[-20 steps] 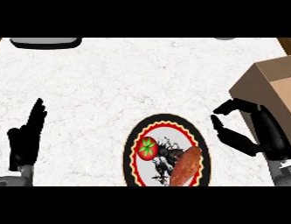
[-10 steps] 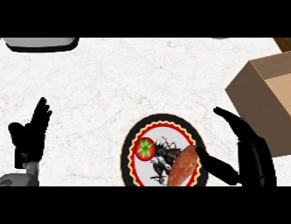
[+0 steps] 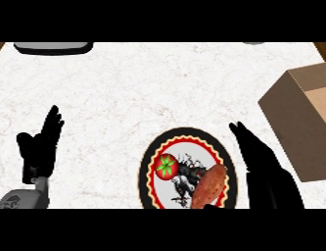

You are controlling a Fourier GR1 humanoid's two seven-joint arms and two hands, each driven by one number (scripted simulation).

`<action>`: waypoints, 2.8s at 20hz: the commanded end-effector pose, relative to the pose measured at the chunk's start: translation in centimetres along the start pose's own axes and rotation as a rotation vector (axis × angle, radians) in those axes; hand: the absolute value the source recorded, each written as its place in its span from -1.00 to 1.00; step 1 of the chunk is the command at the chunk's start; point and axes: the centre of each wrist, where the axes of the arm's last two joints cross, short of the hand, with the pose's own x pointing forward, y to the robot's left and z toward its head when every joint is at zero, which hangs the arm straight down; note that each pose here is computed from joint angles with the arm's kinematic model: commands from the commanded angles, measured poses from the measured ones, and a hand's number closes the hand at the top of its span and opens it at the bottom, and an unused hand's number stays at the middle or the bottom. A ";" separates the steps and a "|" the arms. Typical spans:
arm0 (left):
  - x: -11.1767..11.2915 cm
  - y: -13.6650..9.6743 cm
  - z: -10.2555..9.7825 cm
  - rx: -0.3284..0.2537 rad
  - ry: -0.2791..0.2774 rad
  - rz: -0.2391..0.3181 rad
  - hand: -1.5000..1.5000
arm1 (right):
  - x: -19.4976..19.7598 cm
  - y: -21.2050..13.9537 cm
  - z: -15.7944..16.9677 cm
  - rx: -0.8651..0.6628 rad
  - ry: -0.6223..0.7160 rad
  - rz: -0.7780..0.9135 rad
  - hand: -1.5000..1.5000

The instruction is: Pick the tomato from the plate and place it in the cardboard box

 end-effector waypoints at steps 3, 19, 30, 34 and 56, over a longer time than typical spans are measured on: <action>-0.6 -1.5 0.2 -0.008 -0.004 -0.008 0.00 | 5.4 -0.6 -0.5 0.122 0.100 0.120 -1.00; 0.0 -1.4 -0.5 -0.026 0.000 0.000 0.00 | 7.1 5.2 -4.0 0.324 0.299 0.247 -1.00; 0.4 -0.9 -0.9 -0.017 -0.016 -0.003 0.00 | 7.4 7.6 -6.0 0.347 0.350 0.291 -1.00; 1.0 -0.7 -1.1 -0.021 -0.006 0.001 0.00 | 7.6 8.6 -6.9 0.344 0.372 0.291 -1.00; -0.1 -0.4 -1.1 0.005 0.000 -0.005 0.00 | 6.7 12.5 -8.0 0.403 0.446 0.359 -1.00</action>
